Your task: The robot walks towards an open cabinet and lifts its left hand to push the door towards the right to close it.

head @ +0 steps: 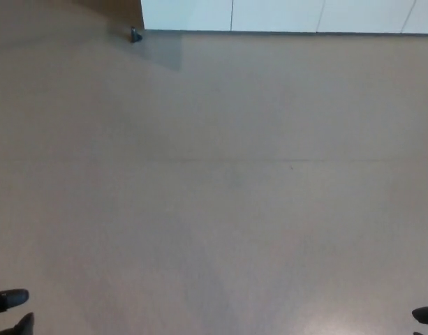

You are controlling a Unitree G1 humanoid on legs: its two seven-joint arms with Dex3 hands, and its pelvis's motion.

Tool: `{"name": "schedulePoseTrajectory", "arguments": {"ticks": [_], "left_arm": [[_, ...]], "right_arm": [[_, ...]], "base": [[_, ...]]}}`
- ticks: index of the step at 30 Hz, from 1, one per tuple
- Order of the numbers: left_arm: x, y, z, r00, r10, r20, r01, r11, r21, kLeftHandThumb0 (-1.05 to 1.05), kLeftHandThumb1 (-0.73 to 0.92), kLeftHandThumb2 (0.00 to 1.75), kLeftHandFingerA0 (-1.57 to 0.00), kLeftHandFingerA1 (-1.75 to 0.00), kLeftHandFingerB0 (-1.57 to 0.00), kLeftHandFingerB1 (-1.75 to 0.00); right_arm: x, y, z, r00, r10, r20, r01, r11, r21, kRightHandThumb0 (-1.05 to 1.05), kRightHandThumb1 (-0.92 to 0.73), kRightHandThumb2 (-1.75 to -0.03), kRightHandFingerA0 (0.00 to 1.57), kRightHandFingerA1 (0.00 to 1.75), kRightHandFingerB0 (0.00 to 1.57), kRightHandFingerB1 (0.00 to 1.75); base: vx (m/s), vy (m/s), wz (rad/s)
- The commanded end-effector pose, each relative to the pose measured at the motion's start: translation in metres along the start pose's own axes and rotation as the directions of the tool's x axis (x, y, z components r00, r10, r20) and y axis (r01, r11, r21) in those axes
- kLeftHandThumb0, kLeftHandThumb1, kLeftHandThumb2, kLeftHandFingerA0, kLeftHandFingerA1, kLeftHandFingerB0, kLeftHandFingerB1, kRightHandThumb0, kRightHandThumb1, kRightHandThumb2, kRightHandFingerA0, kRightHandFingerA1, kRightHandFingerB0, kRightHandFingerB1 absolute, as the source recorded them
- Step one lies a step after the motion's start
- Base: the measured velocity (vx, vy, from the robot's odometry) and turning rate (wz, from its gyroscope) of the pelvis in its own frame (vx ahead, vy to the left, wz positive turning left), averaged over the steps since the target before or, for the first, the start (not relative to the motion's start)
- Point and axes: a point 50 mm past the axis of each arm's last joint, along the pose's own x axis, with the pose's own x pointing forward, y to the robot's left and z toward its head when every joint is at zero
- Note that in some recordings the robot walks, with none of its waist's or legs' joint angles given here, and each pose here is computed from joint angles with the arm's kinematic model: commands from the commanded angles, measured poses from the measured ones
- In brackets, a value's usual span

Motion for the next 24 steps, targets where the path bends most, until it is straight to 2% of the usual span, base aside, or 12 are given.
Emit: {"name": "schedulePoseTrajectory", "arguments": {"ticks": [1,5,6,9,10,13,15,17,19,22,23,24], "left_arm": [[0.0,0.001,0.004,0.999,-0.006,0.031,0.006,1.0,0.005,-0.33,0.32,1.02,-0.59,-0.72,-0.53,-0.76],[-0.001,0.002,0.001,1.0,0.006,0.027,-0.007,1.0,0.013,-0.36,0.32,1.01,-0.61,-0.72,-0.55,-0.77],[-0.001,0.002,0.001,1.0,0.007,0.027,-0.007,1.0,0.013,-0.36,0.34,0.97,-0.65,-0.64,-0.55,-0.82],[-0.003,0.002,-0.004,1.0,0.007,0.018,-0.007,1.0,0.013,-0.36,0.34,0.97,-0.64,-0.63,-0.55,-0.83],[-0.003,0.002,-0.004,1.0,0.009,0.016,-0.009,1.0,0.017,-0.38,0.32,1.0,-0.55,-0.69,-0.54,-0.78],[-0.002,0.002,-0.004,1.0,0.019,0.008,-0.02,1.0,0.019,-0.35,0.34,1.01,-0.51,-0.68,-0.44,-0.71],[-0.003,0.001,-0.005,1.0,0.024,0.01,-0.024,0.999,0.035,-0.38,0.31,0.98,-0.47,-0.7,-0.38,-0.69],[-0.003,0.001,-0.005,1.0,0.023,0.012,-0.024,0.999,0.041,-0.38,0.31,0.98,-0.47,-0.7,-0.38,-0.69],[-0.004,0.003,-0.008,1.0,0.017,0.007,-0.017,0.999,0.037,-0.34,0.28,0.99,-0.36,-0.65,-0.3,-0.65],[-0.004,0.003,-0.008,1.0,0.019,0.0,-0.019,0.999,0.042,-0.33,0.29,0.98,-0.35,-0.63,-0.3,-0.64],[-0.004,0.002,-0.008,1.0,0.018,0.0,-0.018,0.999,0.043,-0.3,0.3,0.99,-0.36,-0.64,-0.31,-0.65],[-0.004,0.002,-0.008,1.0,0.018,0.0,-0.018,0.999,0.043,-0.3,0.3,0.99,-0.36,-0.64,-0.31,-0.65]], "right_arm": [[0.001,-0.008,0.0,1.0,-0.026,0.012,0.026,1.0,-0.014,-0.34,-0.66,-0.59,0.85,0.63,0.68,0.5],[-0.001,-0.008,-0.002,1.0,-0.024,0.006,0.024,1.0,-0.007,-0.35,-0.66,-0.59,0.84,0.64,0.69,0.5],[-0.001,-0.008,-0.002,1.0,-0.024,0.007,0.024,1.0,-0.007,-0.35,-0.66,-0.6,0.83,0.64,0.69,0.5],[-0.003,-0.007,-0.006,1.0,-0.02,0.001,0.02,1.0,-0.011,-0.34,-0.66,-0.6,0.83,0.65,0.69,0.5],[-0.003,-0.007,-0.006,1.0,-0.022,-0.001,0.022,1.0,-0.014,-0.35,-0.66,-0.6,0.82,0.64,0.67,0.49],[-0.002,-0.006,-0.005,1.0,-0.028,-0.004,0.027,0.999,-0.028,-0.36,-0.65,-0.59,0.8,0.69,0.67,0.49],[-0.003,-0.006,-0.007,1.0,-0.027,-0.008,0.027,0.999,-0.029,-0.37,-0.66,-0.6,0.72,0.59,0.64,0.47],[-0.003,-0.007,-0.007,1.0,-0.027,-0.008,0.026,0.999,-0.031,-0.37,-0.66,-0.6,0.72,0.59,0.64,0.47],[-0.005,-0.006,-0.009,1.0,-0.018,-0.013,0.017,0.999,-0.033,-0.37,-0.67,-0.59,0.7,0.58,0.63,0.47],[-0.005,-0.006,-0.009,1.0,-0.017,-0.013,0.017,0.999,-0.028,-0.37,-0.67,-0.6,0.7,0.59,0.63,0.47],[-0.005,-0.006,-0.009,1.0,-0.018,-0.017,0.018,1.0,-0.025,-0.37,-0.66,-0.6,0.7,0.68,0.63,0.46],[-0.005,-0.006,-0.01,1.0,-0.018,-0.018,0.018,1.0,-0.024,-0.37,-0.66,-0.6,0.7,0.68,0.63,0.46]], "base": [[0.46,-0.202,0.61],[0.4,-0.177,0.12],[0.25,-0.112,-0.05],[0.32,-0.03,-0.1],[0.36,0.018,-0.15],[0.38,0.097,-0.17],[0.51,0.177,-0.24],[0.48,0.201,-0.53],[0.46,0.181,-0.01],[0.43,0.103,0.06],[0.37,0.063,0.12],[0.39,0.048,0.21]]}}
